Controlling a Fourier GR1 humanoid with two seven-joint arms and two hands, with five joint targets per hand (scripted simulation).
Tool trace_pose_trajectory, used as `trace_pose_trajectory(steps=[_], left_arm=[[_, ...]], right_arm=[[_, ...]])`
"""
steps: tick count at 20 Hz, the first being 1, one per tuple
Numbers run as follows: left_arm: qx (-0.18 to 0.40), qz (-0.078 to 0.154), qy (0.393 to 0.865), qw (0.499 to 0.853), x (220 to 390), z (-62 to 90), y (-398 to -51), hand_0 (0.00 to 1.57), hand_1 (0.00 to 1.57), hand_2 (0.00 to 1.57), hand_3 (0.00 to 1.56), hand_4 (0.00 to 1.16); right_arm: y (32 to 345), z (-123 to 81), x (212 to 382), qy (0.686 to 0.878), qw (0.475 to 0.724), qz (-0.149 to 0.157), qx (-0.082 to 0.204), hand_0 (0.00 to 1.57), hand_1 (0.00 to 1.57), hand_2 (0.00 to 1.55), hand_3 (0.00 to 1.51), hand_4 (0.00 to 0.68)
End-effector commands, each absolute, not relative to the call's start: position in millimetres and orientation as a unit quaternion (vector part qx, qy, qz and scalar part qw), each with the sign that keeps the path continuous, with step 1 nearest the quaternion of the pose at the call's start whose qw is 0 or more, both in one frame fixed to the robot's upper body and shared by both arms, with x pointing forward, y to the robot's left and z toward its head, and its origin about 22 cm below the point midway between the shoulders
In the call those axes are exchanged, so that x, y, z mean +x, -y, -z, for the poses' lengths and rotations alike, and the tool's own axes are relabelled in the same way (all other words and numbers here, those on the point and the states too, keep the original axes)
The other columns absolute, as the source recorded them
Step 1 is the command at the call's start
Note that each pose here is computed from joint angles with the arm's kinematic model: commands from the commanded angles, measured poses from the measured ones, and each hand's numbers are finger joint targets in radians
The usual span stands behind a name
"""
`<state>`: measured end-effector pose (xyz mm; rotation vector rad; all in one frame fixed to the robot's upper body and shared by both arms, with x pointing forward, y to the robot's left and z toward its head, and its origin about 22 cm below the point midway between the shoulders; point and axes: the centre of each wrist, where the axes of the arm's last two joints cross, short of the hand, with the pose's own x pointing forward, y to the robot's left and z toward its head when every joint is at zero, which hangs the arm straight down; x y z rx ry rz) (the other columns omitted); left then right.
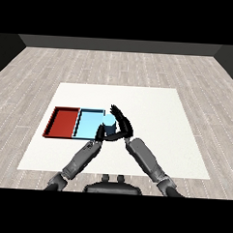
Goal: Pick the blue can and put it in the blue box
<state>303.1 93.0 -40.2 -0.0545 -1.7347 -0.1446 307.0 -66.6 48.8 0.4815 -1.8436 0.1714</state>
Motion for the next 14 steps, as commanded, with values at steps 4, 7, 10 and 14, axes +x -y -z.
trace_pose_trajectory(steps=[4,7,10,14], left_arm=[[0.009,0.068,0.764,0.642,307.4,42.6,-78.9,1.57,1.57,1.57,1.50,1.13],[0.004,0.061,0.770,0.635,320.4,23.0,-98.2,1.57,1.57,1.57,1.50,1.13],[0.003,0.073,0.766,0.638,306.2,39.3,-115.3,1.57,1.57,1.57,1.49,1.12],[0.027,0.073,0.762,0.643,314.7,46.2,-124.1,1.57,1.57,1.57,1.49,1.13]], right_arm=[[97.6,-65.7,288.1,0.798,0.564,-0.064,0.204,0.00,0.00,0.00,0.00,0.000],[121.1,-59.1,290.5,0.806,0.554,-0.035,0.205,0.00,0.00,0.00,0.00,0.000],[147.0,-69.3,269.9,0.817,0.544,-0.017,0.188,0.00,0.00,0.00,0.00,0.000],[164.3,-79.7,272.5,0.828,0.531,0.022,0.179,0.00,0.00,0.00,0.00,0.000]])
